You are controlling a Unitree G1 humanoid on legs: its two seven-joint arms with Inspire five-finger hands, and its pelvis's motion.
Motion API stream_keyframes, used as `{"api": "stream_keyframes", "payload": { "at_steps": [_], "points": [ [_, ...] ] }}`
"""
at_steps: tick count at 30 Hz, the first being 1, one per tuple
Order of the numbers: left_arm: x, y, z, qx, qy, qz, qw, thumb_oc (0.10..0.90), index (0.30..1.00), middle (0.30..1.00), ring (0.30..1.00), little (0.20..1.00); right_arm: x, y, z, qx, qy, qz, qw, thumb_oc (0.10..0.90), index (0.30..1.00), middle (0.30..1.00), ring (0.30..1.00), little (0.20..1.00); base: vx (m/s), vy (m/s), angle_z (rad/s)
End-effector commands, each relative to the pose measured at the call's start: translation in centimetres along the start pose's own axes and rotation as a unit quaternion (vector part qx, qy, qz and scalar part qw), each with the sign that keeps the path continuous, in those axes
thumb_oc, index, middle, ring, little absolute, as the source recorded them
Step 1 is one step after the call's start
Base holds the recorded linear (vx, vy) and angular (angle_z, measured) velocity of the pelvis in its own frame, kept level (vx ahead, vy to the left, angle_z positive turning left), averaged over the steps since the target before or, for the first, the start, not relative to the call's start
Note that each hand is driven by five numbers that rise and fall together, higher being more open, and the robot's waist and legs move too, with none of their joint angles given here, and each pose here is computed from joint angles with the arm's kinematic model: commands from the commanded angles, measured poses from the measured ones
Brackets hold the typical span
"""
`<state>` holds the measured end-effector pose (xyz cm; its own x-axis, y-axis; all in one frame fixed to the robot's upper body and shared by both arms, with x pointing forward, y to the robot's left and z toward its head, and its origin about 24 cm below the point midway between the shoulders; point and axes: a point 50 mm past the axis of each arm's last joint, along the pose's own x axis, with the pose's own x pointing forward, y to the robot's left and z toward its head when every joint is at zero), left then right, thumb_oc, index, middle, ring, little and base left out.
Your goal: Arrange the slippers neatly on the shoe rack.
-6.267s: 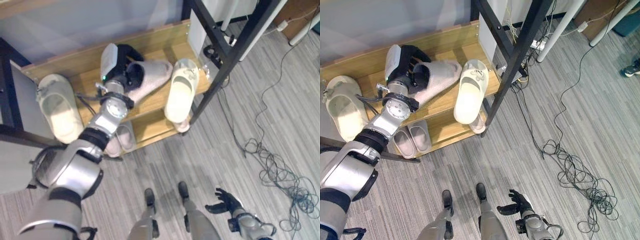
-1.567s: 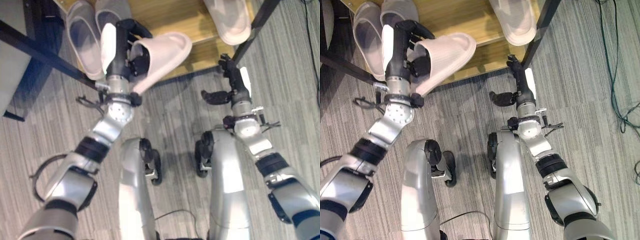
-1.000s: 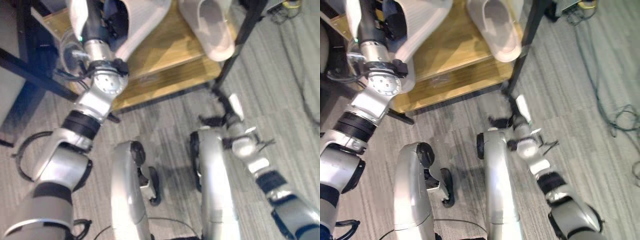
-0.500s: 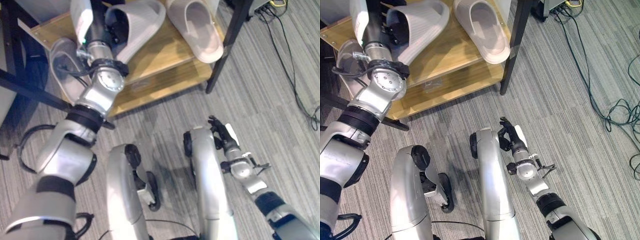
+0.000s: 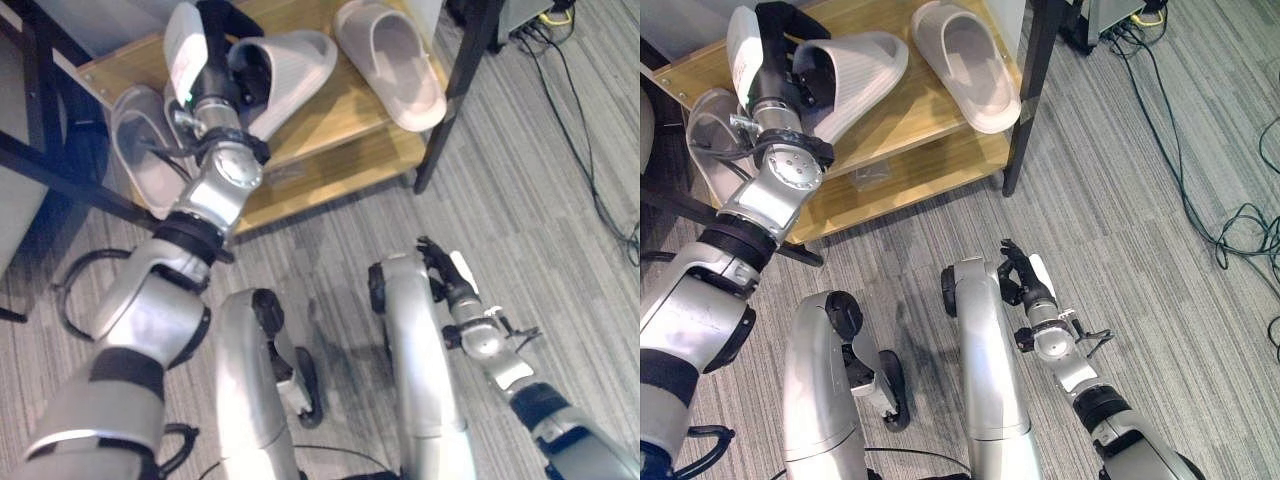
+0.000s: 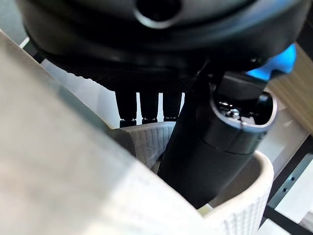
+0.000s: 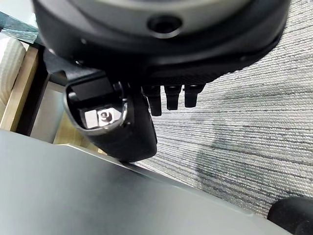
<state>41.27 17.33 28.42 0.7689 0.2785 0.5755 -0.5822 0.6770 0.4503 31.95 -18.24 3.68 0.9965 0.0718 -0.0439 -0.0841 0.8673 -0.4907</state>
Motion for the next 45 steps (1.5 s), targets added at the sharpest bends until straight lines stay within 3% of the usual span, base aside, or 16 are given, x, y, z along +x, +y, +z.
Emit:
{"api": "stream_keyframes", "payload": {
  "at_steps": [1, 3, 26, 45],
  "points": [
    [3.6, 4.7, 8.1, -0.032, -0.112, 0.086, 0.989, 0.524, 0.486, 0.486, 0.486, 0.486, -0.1, 5.3, 4.2, 0.013, -0.097, 0.101, 0.99, 0.8, 0.9, 0.9, 0.9, 0.9, 0.0, 0.0, 0.0],
    [3.7, 4.6, 8.6, -0.035, -0.112, 0.083, 0.99, 0.8, 0.9, 0.9, 0.9, 0.9, -0.1, 5.6, 4.1, 0.013, -0.096, 0.106, 0.99, 0.8, 0.9, 0.9, 0.9, 0.9, 0.0, 0.0, 0.0],
    [3.5, 4.8, 10.3, -0.076, -0.14, 0.069, 0.985, 0.8, 0.9, 0.9, 0.9, 0.9, -1.6, 6.2, 2.6, 0.005, -0.077, 0.124, 0.989, 0.8, 0.9, 0.9, 0.9, 0.9, 0.0, 0.0, 0.0],
    [4.3, 3.3, 10.1, -0.088, -0.069, 0.017, 0.994, 0.8, 0.9, 0.9, 0.9, 0.9, -0.6, 6.9, 3.0, 0.002, -0.069, 0.137, 0.988, 0.8, 0.9, 0.9, 0.9, 0.9, 0.0, -0.002, 0.0]
  ]
}}
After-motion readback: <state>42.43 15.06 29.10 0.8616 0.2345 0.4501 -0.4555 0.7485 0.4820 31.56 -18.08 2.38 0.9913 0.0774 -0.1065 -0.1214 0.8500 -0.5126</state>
